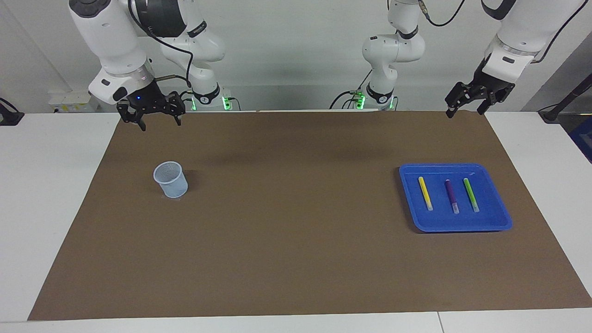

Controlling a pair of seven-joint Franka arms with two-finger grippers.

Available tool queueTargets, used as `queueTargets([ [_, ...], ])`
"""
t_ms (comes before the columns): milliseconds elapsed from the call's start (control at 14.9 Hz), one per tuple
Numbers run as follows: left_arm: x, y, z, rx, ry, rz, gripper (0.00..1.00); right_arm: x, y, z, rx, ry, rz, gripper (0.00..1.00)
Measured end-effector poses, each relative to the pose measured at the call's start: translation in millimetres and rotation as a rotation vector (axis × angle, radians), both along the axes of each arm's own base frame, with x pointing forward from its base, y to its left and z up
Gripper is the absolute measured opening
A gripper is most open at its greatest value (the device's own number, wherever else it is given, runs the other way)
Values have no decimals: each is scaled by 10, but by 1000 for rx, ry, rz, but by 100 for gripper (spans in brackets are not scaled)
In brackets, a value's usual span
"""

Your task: Right arm passes pens to left for tray arrangement

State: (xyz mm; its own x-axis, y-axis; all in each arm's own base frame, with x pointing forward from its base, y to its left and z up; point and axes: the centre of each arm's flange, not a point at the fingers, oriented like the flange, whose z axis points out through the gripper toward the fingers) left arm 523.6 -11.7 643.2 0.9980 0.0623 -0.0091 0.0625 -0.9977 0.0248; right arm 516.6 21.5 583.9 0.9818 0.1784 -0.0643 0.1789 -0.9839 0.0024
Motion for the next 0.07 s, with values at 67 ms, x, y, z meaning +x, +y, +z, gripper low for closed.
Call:
queueTargets([
  [67,-1,0,-1,0,1,0,100,0,0,0,0,0,0,100],
])
